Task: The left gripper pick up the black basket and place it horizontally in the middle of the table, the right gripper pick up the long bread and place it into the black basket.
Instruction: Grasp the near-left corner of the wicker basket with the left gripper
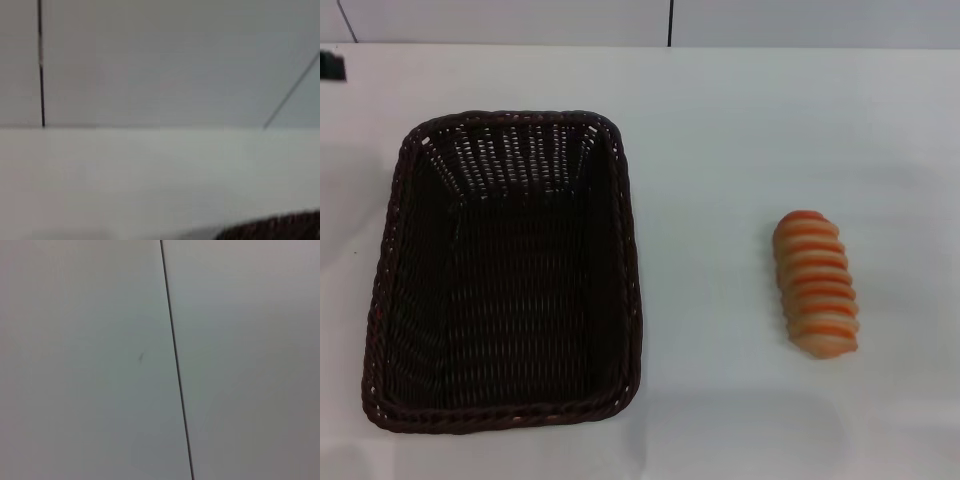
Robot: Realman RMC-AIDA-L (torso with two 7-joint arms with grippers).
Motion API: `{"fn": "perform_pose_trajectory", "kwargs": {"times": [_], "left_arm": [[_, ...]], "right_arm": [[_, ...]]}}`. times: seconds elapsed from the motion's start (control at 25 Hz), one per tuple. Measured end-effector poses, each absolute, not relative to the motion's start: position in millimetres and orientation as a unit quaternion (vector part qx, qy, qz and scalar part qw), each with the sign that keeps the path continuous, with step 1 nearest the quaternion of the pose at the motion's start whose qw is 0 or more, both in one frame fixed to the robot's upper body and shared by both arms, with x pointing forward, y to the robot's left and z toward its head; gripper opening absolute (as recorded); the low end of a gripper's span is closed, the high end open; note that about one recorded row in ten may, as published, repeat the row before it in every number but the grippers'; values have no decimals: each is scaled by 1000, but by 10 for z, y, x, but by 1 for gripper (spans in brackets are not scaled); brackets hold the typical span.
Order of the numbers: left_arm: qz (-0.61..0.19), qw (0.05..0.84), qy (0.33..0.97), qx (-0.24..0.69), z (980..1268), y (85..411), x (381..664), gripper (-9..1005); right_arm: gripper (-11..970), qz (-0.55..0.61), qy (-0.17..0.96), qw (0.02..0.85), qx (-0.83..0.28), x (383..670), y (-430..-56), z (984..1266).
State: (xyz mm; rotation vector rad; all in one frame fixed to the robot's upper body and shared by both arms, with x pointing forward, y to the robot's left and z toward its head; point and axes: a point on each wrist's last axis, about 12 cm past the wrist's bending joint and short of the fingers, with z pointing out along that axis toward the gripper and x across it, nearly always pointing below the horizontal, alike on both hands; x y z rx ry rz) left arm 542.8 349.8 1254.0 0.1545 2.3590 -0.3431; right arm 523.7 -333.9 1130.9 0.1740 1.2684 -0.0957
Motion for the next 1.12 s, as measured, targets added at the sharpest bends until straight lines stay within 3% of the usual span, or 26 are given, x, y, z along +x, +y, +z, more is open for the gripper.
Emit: {"fn": "perform_pose_trajectory", "kwargs": {"times": [0.48, 1.12], "left_arm": [[-108, 287, 948, 85, 12411, 3168, 5459, 809], [-127, 232, 963, 61, 12129, 3145, 5435, 804]], "right_arm": [[564, -41, 590, 803, 78, 5270, -3314, 11326], [564, -38, 587, 805, 76, 5298, -3292, 11350]]}}
